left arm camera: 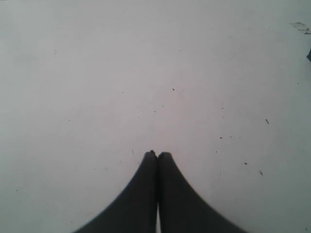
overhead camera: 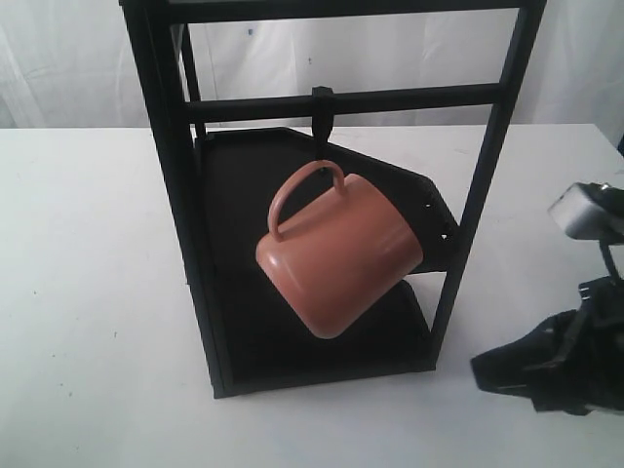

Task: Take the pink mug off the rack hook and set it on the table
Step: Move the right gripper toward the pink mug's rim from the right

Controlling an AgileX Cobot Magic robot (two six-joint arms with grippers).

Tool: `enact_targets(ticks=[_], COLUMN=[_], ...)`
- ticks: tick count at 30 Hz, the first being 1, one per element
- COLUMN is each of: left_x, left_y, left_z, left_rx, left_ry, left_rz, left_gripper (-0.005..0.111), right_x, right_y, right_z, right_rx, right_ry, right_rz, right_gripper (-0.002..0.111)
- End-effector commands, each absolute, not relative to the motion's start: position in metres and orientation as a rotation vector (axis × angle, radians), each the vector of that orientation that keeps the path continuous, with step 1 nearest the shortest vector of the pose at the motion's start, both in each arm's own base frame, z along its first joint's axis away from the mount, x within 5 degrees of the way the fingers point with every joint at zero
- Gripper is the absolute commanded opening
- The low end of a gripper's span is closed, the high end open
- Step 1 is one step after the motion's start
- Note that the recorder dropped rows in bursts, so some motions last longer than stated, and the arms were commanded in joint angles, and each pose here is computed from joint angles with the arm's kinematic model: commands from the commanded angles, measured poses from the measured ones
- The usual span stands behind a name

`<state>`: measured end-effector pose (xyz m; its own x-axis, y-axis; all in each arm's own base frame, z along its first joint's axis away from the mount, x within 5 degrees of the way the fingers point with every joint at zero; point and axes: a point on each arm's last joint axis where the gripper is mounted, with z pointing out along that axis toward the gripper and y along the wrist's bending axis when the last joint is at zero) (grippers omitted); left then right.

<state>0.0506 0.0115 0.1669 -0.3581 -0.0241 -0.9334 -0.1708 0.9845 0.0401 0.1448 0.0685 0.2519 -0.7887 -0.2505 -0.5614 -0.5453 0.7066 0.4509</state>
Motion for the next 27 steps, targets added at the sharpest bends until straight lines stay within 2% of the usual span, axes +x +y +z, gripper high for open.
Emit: enact_targets(ticks=[1,4,10,18,23,27], left_x=[0.05,0.05,0.05,0.05,0.05,0.05], left_y=[0.011,0.011,0.011,0.011,0.011,0.011], left_z=[0.166,0.166,0.166,0.166,0.166,0.166], left_rx=[-0.133,-0.133,-0.133,-0.133,-0.133,-0.133], left_ry=[1.932,1.932,1.932,1.932,1.932,1.932], left_rz=[0.15,0.15,0.15,0.15,0.15,0.15], left_gripper=[0.0,0.0,0.0,0.0,0.0,0.0], right_x=[0.128,0.123,0.117,0.118,0.148,0.15], right_y=[0.091,0.099,0.102,0.104,0.094,0.093], right_z=[0.266,0.275,0.284,0.31,0.317,0.318], right_rx=[-0.939,-1.053,-1.046,-1.143,-0.901,-0.839], right_ry=[2.187,2.006,1.936,1.735,1.78,1.806], right_rz=[1.119,1.202,1.224,1.119,0.816,0.821], right_gripper=[0.004,0.004,0.004,0.004,0.004,0.004])
